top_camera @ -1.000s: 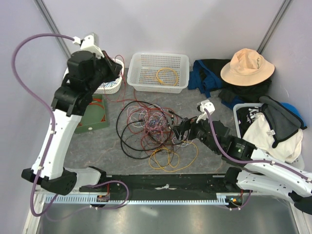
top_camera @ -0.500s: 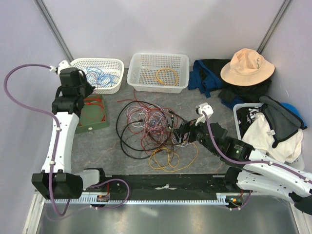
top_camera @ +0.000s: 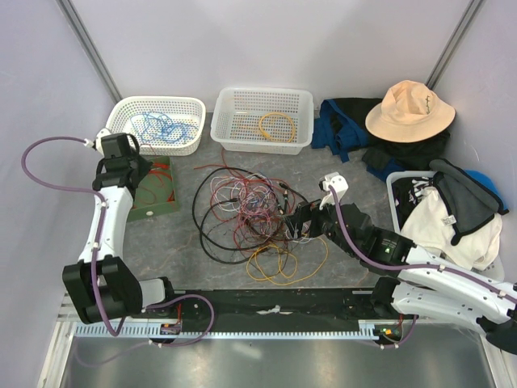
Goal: Untangle the cables
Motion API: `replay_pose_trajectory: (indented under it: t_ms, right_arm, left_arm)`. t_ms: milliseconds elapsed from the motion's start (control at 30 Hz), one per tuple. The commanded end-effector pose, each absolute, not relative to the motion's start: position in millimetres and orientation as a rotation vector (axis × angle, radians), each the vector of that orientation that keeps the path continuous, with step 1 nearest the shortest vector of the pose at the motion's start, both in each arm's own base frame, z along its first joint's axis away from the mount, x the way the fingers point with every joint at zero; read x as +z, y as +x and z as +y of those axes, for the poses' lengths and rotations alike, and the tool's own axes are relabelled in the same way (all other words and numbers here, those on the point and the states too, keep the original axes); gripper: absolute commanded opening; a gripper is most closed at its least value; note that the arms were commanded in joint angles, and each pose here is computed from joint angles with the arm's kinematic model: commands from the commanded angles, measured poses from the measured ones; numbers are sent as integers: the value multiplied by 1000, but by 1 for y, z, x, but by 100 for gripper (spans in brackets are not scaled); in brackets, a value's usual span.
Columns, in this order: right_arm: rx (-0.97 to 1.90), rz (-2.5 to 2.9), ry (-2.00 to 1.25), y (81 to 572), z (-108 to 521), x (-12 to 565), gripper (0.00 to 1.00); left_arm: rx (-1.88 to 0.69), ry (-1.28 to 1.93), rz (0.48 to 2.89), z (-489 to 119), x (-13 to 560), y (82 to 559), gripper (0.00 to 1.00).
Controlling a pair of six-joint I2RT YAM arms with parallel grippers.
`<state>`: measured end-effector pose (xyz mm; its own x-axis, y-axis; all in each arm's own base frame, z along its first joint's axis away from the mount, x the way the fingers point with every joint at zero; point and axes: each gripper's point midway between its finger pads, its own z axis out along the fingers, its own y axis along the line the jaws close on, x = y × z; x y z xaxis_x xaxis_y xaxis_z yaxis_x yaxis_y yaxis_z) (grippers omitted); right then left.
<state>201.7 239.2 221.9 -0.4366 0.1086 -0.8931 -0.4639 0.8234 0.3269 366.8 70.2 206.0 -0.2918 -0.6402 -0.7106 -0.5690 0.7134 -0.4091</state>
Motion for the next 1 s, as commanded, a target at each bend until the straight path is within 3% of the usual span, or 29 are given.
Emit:
replay_pose_trajectory:
  t_ms: [0,233,300,333,400,433,467,533,600,733,967]
  right_arm:
    - [658,1898,-254,206,241,223,98]
    - [655,1912,-259,205,242,215,98]
    - [648,1912,-252,206,240,214,98]
    - [645,1911,-251,206,239,214,98]
    - [632,1908,-252,207,237,214,98]
    - [624,1909,-255,208,237,213,98]
    - [620,1909,-260,208,237,213,98]
    - [614,1907,-262,209,237,213,98]
    - [611,1910,-264,209,238,213,98]
    - [608,1910,-266,210,239,213,98]
    - [614,1900,-252,215,244,218,98]
  left_arm:
    - [-156,-941,1903,70,209,386,2]
    - [-58,-986,1927,91,190,402,2]
    - [-25,-999,1934,98,185,405,10]
    - [-5,-1005,1938,104,182,404,22]
    - [10,-1004,1952,110,179,406,35]
    - [21,-1003,1960,113,178,405,48]
    - [26,-1008,1957,115,181,405,54]
    - [0,-1023,1939,112,187,403,86]
    - [-32,-1033,1919,108,192,398,99]
    - [-150,-1025,1794,90,236,377,100]
    - [-354,-886,1744,29,263,343,100]
